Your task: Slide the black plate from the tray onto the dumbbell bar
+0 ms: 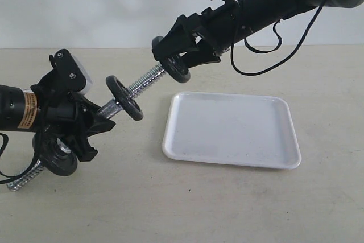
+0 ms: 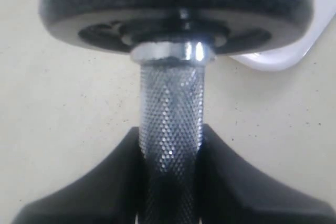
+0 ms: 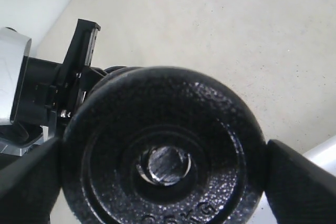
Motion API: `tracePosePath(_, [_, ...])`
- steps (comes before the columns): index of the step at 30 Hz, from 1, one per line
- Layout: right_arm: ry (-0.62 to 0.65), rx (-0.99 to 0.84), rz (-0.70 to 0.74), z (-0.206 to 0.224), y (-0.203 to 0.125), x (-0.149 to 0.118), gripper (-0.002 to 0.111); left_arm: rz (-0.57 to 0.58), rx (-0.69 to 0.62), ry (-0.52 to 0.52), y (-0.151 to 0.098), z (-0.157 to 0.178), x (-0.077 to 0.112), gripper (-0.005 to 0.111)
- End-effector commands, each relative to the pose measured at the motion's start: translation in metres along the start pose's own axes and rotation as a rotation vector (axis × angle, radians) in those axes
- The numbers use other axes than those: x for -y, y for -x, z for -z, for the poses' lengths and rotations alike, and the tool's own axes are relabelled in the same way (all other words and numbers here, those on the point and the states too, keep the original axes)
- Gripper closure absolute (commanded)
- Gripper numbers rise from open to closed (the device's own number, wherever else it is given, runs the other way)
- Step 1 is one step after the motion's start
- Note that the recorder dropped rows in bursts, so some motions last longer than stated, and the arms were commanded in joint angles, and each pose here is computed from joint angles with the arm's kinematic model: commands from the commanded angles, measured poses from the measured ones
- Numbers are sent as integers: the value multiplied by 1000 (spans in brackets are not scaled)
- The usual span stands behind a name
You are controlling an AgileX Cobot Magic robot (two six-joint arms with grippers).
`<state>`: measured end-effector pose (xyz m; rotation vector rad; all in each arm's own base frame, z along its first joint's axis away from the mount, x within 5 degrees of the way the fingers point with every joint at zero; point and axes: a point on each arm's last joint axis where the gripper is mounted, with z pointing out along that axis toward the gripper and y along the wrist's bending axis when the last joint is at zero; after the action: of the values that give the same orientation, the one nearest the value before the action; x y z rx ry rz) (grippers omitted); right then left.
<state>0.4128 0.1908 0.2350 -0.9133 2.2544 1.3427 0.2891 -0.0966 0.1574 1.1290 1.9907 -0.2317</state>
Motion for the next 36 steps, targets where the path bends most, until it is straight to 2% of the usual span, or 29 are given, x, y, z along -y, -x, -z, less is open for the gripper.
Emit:
tracePosePath(1, [69, 88, 2, 5, 13, -14, 108, -49, 427, -199, 52, 22, 14, 102])
tracePosePath(29, [106, 109, -30, -1, 16, -21, 108, -41, 427, -193, 52, 22, 13, 102])
tracePosePath(36, [112, 103, -48, -4, 16, -24, 108, 1, 436, -162, 53, 22, 9, 102])
